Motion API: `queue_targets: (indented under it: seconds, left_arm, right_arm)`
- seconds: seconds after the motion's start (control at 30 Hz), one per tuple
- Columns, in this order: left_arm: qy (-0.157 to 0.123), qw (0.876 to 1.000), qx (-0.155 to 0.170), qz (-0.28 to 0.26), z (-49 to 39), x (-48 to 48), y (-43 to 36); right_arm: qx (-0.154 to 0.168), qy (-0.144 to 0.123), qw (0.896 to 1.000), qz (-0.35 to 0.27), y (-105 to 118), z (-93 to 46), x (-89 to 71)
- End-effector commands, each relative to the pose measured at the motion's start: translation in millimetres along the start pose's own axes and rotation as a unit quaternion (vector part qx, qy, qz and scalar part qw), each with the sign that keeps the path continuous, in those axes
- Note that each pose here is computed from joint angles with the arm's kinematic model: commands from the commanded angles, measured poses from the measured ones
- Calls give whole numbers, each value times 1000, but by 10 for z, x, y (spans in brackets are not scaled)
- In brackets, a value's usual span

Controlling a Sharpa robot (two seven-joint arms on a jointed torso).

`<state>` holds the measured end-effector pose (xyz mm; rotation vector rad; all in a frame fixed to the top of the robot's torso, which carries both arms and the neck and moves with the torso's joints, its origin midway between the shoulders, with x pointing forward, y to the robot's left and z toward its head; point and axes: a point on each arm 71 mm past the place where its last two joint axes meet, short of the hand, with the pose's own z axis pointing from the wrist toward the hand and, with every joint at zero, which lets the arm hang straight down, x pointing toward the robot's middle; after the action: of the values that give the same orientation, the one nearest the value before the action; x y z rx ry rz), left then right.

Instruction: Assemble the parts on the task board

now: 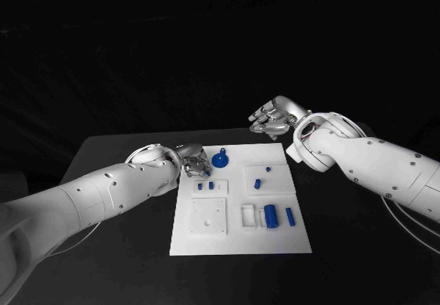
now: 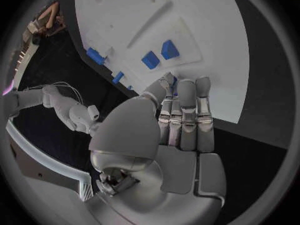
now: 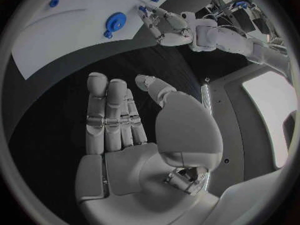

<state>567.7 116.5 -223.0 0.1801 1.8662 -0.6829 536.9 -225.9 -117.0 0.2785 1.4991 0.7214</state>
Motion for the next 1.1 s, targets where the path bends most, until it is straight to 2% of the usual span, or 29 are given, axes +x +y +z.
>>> queue_targets:
  seconds: [0.03,0.3,0.57,0.7,0.93,1.1]
  left_arm:
    - [31,999,-3,8,18,107,-28]
    - [51,999,-10,16,30,184,-38]
    - [60,998,-16,21,22,209,-19]
    - [52,998,-14,21,14,197,-8]
    - [31,999,-3,15,9,174,-36]
    - [20,1000,-4,15,0,154,-16]
  right_arm:
    - [-7,3,1000,0,20,0,7]
    - [-7,4,1000,0,27,0,11]
    - [-7,4,1000,0,24,-1,9]
    - [-6,3,1000,0,19,-2,6]
    - [-3,7,1000,-1,5,3,12]
    - [0,12,1000,-4,-7,5,17]
